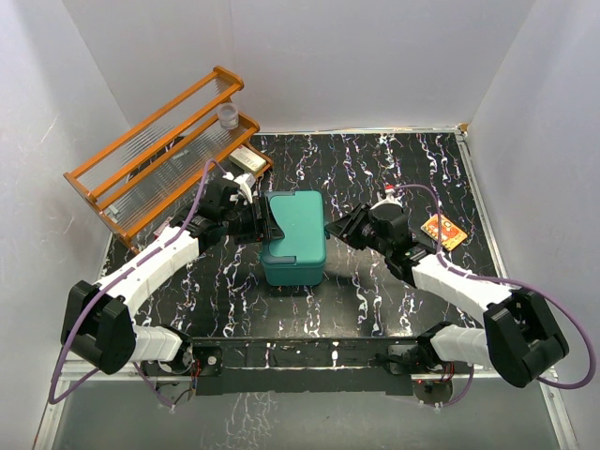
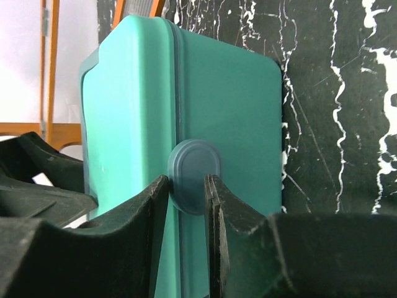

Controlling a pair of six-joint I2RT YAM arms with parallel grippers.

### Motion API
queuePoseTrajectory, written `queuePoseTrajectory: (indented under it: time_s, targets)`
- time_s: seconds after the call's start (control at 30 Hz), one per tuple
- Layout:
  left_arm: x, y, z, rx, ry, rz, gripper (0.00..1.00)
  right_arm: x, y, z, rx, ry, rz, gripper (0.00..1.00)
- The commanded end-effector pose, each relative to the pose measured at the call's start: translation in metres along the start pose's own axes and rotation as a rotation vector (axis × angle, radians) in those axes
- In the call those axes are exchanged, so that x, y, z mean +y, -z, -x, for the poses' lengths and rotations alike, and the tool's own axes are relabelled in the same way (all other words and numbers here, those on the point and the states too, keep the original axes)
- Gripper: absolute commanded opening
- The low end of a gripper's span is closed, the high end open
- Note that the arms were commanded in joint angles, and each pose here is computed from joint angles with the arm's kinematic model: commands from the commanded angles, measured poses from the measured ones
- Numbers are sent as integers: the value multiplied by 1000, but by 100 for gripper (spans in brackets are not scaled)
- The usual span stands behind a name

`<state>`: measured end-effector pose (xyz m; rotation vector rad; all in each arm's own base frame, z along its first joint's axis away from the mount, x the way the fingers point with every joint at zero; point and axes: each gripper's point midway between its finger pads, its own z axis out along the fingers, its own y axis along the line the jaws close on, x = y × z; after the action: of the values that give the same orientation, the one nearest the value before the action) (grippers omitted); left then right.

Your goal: Organize the medicine kit

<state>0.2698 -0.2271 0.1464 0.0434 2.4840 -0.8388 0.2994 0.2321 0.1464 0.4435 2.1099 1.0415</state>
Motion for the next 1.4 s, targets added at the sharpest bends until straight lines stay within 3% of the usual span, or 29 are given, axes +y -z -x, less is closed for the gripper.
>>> queuePoseTrajectory:
  time_s: [0.0, 0.23, 0.5, 0.7, 1.1, 1.37]
  targets:
    - [21, -7, -32, 114, 7, 67, 66, 31, 3, 3, 51, -128, 156, 27]
    - [18, -10, -32, 120, 13, 48, 66, 38, -4, -21, 200, -251, 226, 27]
    - [12, -11, -32, 127, 13, 18, 65, 50, 1, -26, 247, -246, 282, 27]
    - [11, -9, -25, 111, 4, 27, 65, 63, 6, -17, 241, -255, 315, 44]
    - [9, -4, -7, 65, -10, 55, 68, 44, 10, 25, 58, -109, 130, 69]
    - [6, -13, -2, 92, -12, 47, 66, 32, 8, 27, 49, 0, 82, 73]
